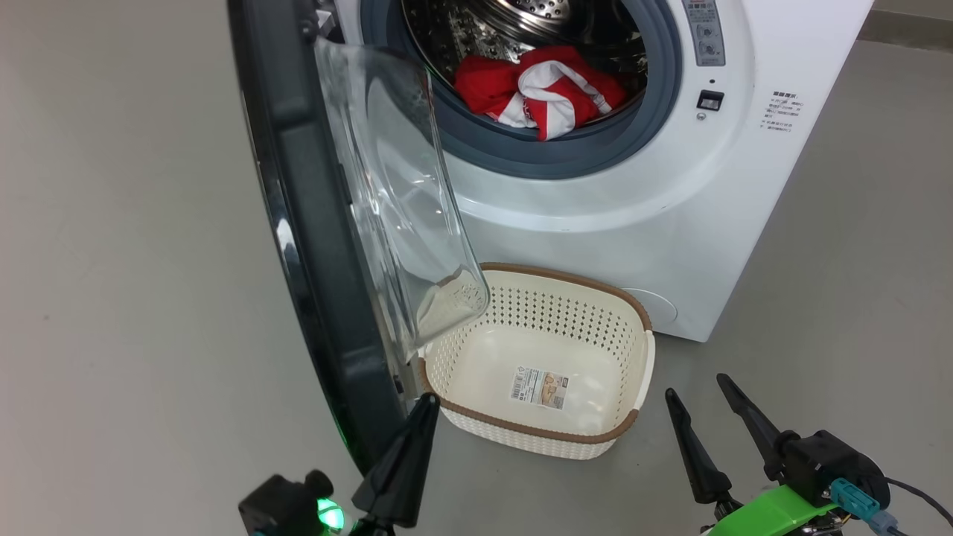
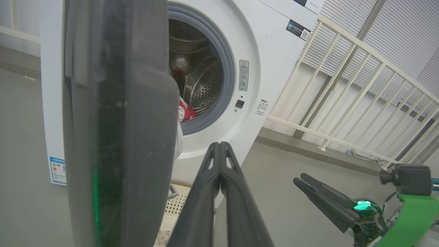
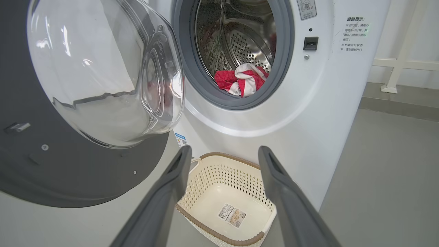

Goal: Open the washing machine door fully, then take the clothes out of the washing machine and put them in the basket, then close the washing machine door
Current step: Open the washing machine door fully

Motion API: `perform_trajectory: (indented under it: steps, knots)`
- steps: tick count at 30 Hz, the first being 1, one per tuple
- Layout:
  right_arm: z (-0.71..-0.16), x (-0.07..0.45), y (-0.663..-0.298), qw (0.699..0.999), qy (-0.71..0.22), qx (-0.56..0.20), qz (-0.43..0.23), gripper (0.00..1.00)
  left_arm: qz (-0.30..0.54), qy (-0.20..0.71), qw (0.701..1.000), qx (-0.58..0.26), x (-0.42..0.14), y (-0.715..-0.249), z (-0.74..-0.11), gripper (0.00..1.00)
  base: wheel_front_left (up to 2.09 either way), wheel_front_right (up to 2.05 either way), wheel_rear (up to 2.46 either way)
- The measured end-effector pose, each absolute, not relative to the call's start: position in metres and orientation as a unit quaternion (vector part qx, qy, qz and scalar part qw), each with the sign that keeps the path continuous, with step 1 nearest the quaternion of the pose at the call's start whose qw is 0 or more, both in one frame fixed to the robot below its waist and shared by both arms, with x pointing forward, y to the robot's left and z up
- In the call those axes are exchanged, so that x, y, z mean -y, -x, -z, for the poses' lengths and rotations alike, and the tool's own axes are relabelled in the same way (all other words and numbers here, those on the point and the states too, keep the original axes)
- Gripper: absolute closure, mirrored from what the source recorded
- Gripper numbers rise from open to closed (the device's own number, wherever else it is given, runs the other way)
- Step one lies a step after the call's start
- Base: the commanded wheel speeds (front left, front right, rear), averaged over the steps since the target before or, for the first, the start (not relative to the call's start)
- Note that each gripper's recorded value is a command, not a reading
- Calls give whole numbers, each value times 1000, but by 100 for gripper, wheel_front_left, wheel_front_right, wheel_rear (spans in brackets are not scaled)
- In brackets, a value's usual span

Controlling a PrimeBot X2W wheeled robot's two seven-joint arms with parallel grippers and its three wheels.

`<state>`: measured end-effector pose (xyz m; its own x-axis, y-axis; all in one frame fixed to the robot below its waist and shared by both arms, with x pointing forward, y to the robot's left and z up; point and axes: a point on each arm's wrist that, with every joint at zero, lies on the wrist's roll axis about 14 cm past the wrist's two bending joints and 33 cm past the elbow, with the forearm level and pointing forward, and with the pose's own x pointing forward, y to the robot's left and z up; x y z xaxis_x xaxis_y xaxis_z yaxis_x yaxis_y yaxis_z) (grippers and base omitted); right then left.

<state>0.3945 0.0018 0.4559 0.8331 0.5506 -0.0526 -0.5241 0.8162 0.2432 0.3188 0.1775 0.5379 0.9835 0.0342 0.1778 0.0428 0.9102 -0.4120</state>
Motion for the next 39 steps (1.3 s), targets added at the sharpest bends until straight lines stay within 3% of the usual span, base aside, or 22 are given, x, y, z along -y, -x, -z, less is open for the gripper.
perform_trajectory:
  steps: [17, 39]
  knots:
    - [-458, -7, -395, 949, -111, -56, -288, 0, -54, 219, 971, 76, -215, -320, -521, 100, 0, 0, 0]
    - [-456, -16, -395, 945, -113, -60, -300, 0, -275, 188, 939, 87, -358, -256, -503, 100, 0, 0, 0]
